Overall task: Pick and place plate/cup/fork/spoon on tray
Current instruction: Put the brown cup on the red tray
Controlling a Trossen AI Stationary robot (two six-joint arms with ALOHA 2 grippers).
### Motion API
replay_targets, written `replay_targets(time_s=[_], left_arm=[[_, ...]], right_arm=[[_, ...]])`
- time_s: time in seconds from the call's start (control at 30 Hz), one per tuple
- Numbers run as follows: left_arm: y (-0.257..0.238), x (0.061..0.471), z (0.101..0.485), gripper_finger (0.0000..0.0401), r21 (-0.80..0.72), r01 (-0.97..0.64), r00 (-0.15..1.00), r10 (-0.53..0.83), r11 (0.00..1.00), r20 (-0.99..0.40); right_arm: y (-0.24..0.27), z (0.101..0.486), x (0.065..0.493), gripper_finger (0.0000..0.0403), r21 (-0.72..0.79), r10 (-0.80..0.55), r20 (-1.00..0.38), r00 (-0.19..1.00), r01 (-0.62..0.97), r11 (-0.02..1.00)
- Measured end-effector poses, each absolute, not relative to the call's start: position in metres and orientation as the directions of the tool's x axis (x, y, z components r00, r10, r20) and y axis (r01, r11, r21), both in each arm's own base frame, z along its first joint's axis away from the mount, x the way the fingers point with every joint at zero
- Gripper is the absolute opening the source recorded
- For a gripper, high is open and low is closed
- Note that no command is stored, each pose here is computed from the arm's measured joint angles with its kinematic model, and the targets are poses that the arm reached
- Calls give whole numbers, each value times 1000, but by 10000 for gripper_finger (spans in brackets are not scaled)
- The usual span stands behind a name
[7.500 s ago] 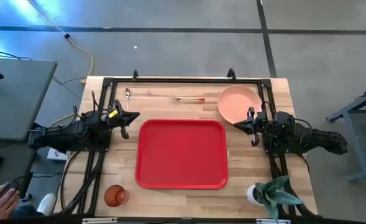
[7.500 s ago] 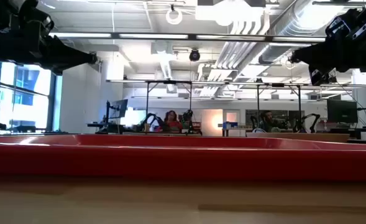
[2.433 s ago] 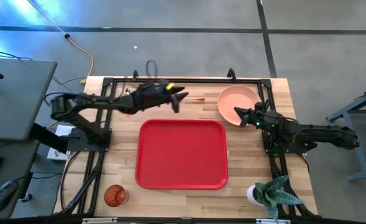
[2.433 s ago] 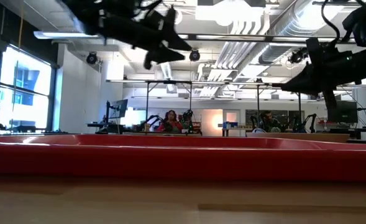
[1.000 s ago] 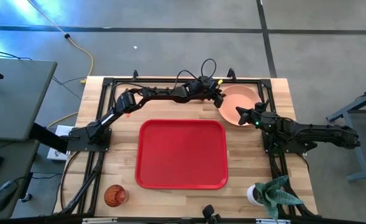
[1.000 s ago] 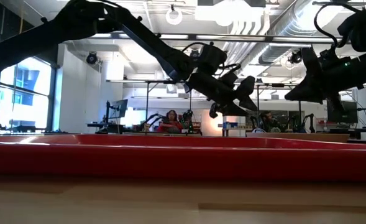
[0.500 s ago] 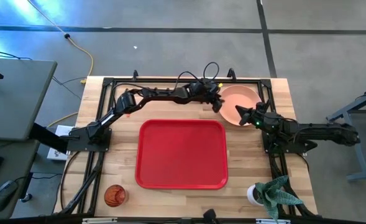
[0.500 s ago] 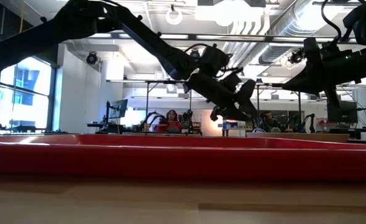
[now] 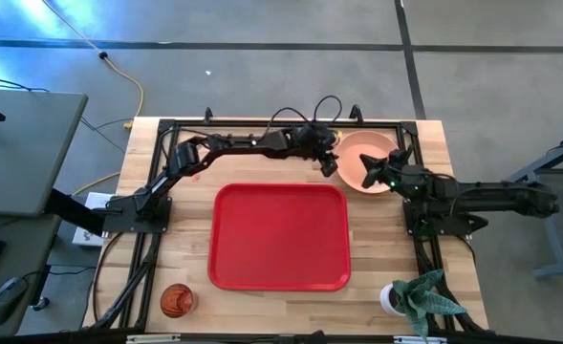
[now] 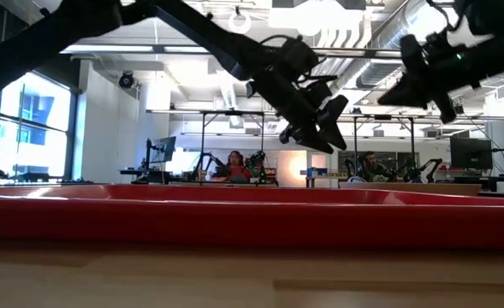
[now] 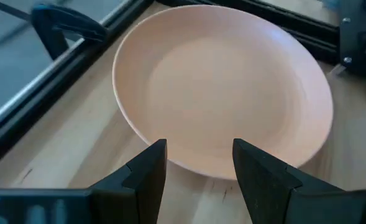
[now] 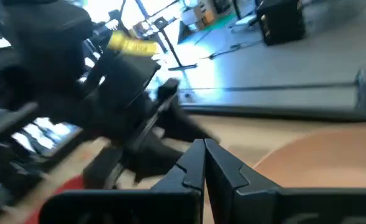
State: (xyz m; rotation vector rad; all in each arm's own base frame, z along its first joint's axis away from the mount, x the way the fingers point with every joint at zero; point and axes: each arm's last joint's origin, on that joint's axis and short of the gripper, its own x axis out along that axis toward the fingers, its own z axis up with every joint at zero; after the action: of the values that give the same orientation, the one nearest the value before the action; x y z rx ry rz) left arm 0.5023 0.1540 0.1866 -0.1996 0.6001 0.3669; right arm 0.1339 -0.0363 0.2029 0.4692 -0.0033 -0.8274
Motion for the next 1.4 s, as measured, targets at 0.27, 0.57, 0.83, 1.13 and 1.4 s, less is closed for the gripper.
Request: replay_targets(time_s=[0.27, 0.57, 0.83, 1.13, 1.4], left_arm=[[92, 462, 181, 175, 23, -386, 749, 328, 922, -576], [69, 378, 216, 175, -60, -393, 873, 352, 918, -337], [80, 352, 213, 175, -201, -368, 929, 353, 908, -106], [85, 358, 202, 175, -220, -266, 962, 247, 938, -114], [83, 358, 201, 175, -132, -156, 983, 139, 979, -123]], right_arm=[[-41, 246, 155, 0, 137, -751, -350, 560, 824, 550], [-66, 275, 166, 16, 42, -743, -503, 441, 872, 488], [-85, 266, 154, 80, 11, -634, -747, 201, 957, 290], [-85, 244, 145, 106, -66, -556, -831, -13, 995, 76], [-92, 230, 159, 106, -62, -510, -859, -36, 998, 33]])
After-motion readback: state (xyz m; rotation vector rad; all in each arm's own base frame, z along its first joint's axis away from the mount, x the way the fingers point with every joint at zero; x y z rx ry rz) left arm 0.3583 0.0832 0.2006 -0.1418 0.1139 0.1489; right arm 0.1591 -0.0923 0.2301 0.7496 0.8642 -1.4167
